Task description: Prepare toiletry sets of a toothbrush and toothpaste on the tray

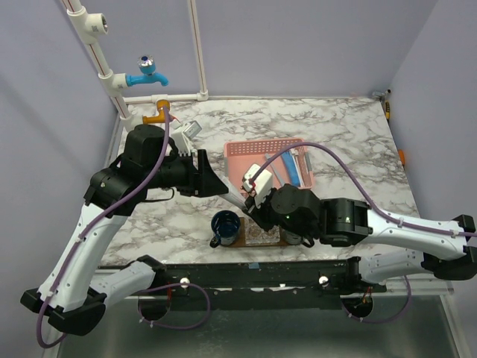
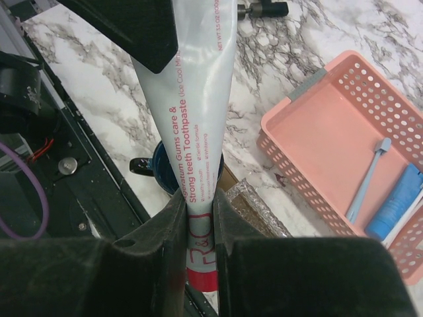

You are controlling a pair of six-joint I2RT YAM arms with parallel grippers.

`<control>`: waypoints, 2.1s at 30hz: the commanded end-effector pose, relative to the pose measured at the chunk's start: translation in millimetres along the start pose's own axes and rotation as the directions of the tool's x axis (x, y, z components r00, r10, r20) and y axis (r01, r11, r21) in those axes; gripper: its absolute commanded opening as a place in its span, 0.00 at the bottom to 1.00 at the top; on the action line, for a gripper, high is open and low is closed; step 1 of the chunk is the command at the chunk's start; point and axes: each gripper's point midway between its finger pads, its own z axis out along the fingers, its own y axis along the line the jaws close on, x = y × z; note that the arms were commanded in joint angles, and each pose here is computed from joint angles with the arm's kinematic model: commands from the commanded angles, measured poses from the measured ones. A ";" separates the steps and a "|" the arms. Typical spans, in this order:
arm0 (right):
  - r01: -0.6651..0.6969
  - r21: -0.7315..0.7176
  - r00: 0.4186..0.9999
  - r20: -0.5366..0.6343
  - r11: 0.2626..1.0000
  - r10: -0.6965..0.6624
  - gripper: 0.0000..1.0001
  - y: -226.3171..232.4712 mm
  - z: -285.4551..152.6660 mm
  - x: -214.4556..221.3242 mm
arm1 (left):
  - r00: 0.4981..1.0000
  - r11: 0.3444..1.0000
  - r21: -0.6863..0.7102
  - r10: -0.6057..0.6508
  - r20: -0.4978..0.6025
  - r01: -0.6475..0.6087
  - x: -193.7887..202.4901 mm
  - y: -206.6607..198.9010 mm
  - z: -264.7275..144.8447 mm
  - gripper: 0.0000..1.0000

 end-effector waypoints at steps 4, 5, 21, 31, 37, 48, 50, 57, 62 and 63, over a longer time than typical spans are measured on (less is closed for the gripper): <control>-0.007 0.028 0.998 0.070 1.000 0.005 0.18 1.7 -0.6 -23.9 | 1.000 0.995 0.101 0.001 -0.014 0.000 1.1 -14.7 -2.5 0.55; -0.008 0.027 0.997 0.073 1.000 0.006 0.18 2.1 -0.8 -24.3 | 1.000 0.994 0.107 0.002 -0.016 0.000 1.4 -15.7 -2.7 0.54; 0.006 0.014 0.996 0.083 1.000 -0.007 0.19 12.7 1.4 -24.8 | 0.999 0.990 0.140 -0.004 -0.049 0.011 8.3 -16.0 0.9 0.32; 0.004 0.030 0.997 0.081 1.000 -0.006 0.19 12.2 2.0 -21.4 | 0.999 0.989 0.148 -0.006 -0.054 0.014 9.8 -16.5 0.9 0.09; -0.009 0.050 0.997 0.079 0.999 0.005 0.36 9.3 3.7 -15.7 | 0.998 0.985 0.171 0.003 -0.056 0.007 12.6 -19.5 -0.8 0.00; -0.081 0.087 0.991 0.110 0.993 0.072 0.53 -6.5 -13.1 -10.1 | 1.000 0.998 0.056 0.030 0.007 -0.031 5.7 -5.1 -6.7 0.00; -0.111 0.088 0.987 0.124 0.990 0.100 0.54 -9.8 -19.1 -11.8 | 0.999 0.999 0.028 0.032 0.013 -0.033 5.5 -0.1 -6.2 0.00; -0.182 0.249 0.980 0.127 0.951 0.154 0.62 -37.9 -24.6 -6.4 | 0.996 0.995 -0.050 0.088 0.000 -0.088 8.9 3.6 -3.0 0.00; -0.267 0.364 0.963 0.080 0.892 0.256 0.61 -77.4 -10.9 7.4 | 0.989 0.983 -0.112 0.146 -0.002 -0.145 9.7 -1.2 -2.8 0.00; -0.295 0.381 0.955 0.077 0.877 0.287 0.61 -89.1 -8.6 11.6 | 0.988 0.980 -0.125 0.157 -0.001 -0.156 9.3 -2.3 -2.8 0.00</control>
